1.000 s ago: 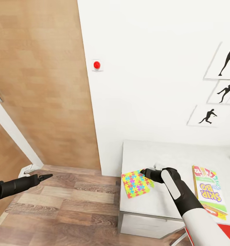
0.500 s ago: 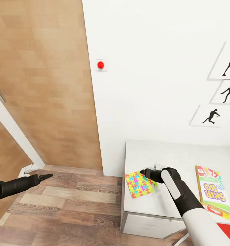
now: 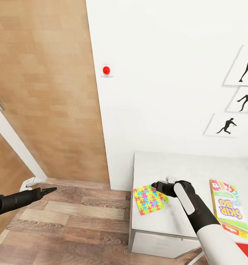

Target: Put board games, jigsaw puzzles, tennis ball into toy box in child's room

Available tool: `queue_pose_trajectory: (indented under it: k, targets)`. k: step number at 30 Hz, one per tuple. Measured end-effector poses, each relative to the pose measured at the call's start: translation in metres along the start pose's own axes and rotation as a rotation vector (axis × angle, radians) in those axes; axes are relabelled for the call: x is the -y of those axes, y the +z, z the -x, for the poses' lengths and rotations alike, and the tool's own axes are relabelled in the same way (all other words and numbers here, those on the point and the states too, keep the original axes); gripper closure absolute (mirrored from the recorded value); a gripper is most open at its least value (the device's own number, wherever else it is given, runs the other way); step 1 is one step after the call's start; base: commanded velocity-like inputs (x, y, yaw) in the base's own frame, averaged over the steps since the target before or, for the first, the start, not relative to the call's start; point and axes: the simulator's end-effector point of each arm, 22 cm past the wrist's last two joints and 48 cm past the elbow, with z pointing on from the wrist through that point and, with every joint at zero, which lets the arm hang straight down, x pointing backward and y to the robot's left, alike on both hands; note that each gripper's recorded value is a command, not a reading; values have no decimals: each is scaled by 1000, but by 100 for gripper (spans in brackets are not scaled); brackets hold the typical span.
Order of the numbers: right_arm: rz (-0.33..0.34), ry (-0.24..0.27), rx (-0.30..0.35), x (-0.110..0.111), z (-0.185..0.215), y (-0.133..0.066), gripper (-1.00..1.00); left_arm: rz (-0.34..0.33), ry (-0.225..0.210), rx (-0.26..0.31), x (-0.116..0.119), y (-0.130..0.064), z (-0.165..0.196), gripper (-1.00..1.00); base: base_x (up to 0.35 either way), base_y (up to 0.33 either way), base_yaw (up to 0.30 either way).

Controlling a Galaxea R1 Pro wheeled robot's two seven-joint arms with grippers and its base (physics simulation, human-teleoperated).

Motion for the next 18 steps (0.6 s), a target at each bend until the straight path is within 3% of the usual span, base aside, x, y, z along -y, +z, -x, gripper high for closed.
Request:
queue_pose_trajectory:
  k: [18]
  targets:
    - [-5, -2, -6, 2, -2, 3, -100, 2, -2, -5, -2, 2, -2, -100, 1, -1, 0]
